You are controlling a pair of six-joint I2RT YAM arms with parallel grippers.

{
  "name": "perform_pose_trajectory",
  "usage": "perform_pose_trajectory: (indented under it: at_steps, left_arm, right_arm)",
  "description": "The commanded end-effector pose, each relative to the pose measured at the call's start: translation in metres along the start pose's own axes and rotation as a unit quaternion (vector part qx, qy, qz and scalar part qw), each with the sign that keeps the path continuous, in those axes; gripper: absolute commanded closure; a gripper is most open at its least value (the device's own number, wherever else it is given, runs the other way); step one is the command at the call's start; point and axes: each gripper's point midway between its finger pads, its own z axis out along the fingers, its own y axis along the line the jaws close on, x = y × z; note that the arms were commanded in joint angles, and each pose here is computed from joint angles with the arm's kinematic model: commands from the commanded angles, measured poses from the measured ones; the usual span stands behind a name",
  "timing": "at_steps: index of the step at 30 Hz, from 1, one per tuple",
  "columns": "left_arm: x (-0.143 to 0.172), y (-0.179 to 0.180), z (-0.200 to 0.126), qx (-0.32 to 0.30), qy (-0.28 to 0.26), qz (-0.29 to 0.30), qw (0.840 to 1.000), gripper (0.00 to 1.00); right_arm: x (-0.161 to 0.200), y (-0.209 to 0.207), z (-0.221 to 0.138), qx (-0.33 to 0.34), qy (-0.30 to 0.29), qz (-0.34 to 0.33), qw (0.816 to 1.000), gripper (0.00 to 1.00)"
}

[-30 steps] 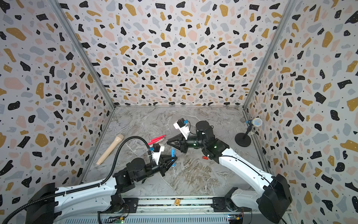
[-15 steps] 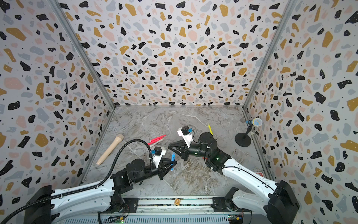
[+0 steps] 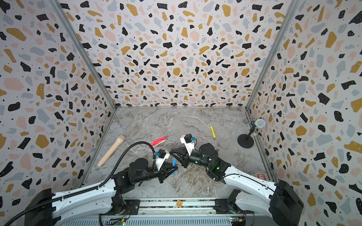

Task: Insert pens into pen caps
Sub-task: Put on the pen cap to the pen.

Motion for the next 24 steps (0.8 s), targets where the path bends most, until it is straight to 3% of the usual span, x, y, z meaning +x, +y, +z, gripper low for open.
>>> perform_pose_trajectory:
  at_steps: [1,5,7,9,14,17,20,24]
  left_arm:
    - [-0.192,-0.036,-0.083,0.026,-0.358,0.019,0.933,1.00]
    - [-0.194,-0.035,-0.084,0.024,-0.356,0.023,0.934,1.00]
    - [-0.186,-0.035,-0.067,0.024,-0.320,0.040,0.946,1.00]
    - [-0.160,-0.020,-0.036,0.004,-0.250,0.052,0.967,1.00]
    - [-0.090,0.009,-0.003,-0.007,-0.160,0.026,0.987,1.00]
    - [-0.062,0.018,0.001,-0.015,-0.128,0.012,0.992,1.00]
    - [-0.049,0.019,-0.002,-0.015,-0.111,0.010,0.994,1.00]
    - [-0.050,0.019,-0.009,-0.023,-0.115,0.018,0.993,1.00]
  right_arm:
    - [0.144,0.007,-0.020,-0.026,0.237,0.096,0.967,1.00]
    - [0.140,0.010,-0.019,-0.030,0.232,0.096,0.967,1.00]
    - [0.126,0.014,-0.016,-0.036,0.219,0.088,0.971,1.00]
    - [0.093,0.019,-0.012,-0.040,0.192,0.071,0.978,0.97]
    - [-0.032,0.010,-0.025,0.000,0.081,0.000,0.997,0.44]
    - [-0.104,0.016,-0.053,0.026,-0.013,-0.052,0.998,0.28]
    - [-0.127,0.014,-0.062,0.040,-0.027,-0.073,0.996,0.26]
    - [-0.098,-0.002,-0.042,0.033,0.036,-0.048,0.998,0.30]
